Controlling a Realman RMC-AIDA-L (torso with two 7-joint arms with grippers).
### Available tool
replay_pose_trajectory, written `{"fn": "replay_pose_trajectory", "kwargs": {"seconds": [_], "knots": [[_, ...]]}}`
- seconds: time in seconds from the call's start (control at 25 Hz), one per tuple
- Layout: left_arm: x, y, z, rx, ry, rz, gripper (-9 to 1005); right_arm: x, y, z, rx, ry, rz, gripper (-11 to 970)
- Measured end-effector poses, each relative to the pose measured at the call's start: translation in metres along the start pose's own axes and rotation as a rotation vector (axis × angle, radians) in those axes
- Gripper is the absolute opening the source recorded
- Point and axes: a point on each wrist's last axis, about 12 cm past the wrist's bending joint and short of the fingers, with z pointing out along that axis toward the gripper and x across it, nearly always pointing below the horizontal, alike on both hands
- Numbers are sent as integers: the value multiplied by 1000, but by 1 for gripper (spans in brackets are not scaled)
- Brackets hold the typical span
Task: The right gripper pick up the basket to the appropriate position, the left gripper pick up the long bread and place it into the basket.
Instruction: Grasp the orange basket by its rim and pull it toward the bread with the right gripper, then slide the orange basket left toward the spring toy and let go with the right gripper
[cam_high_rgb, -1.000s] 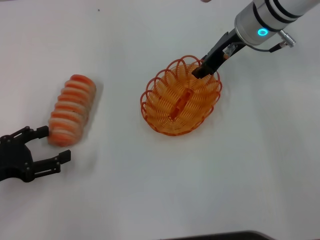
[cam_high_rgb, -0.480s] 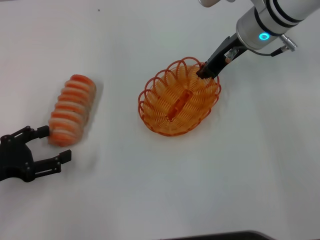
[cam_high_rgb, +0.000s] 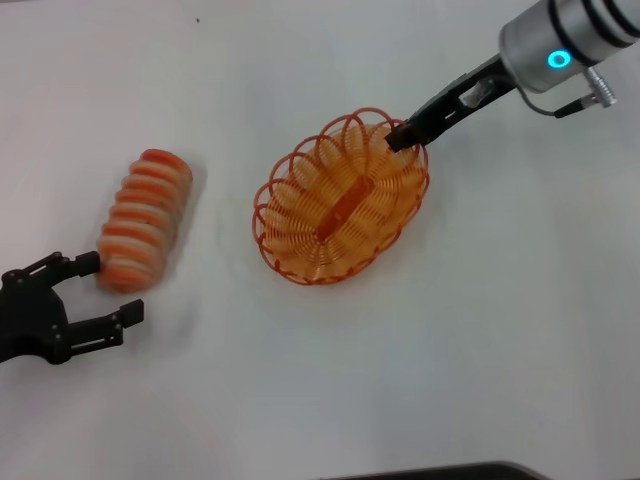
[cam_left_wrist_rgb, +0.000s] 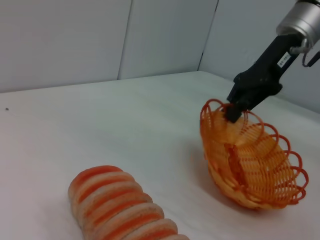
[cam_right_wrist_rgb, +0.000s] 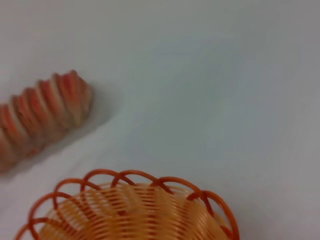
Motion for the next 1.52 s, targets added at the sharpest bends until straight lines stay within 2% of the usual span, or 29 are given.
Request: {"fn": "replay_pose_trajectory", "kwargs": {"seconds": [0.28,0.32,0.44,0.68,0.96,1.28,1.52], "knots": [[1,-1,1,4,3,0,933,24,-17,-29,-125,-93,212,83],[1,-1,1,4,3,0,933,33,-20,-33,-146,-108,269,83],[0,-1,1,4,2,0,933,42,-23,-36,-160,-122,336,84],[-3,1,2,5,2,20,933,62,-25,-33,-189,-144,513,84],[-4,2,2,6,2,28,932,88,-22,-13,-220,-108,699,80],[-5,2,2,5,3,32,932,100,-24,-13,-204,-107,780,80],[-5,2,2,7,2,32,932,103,-27,-17,-192,-104,796,81]]}}
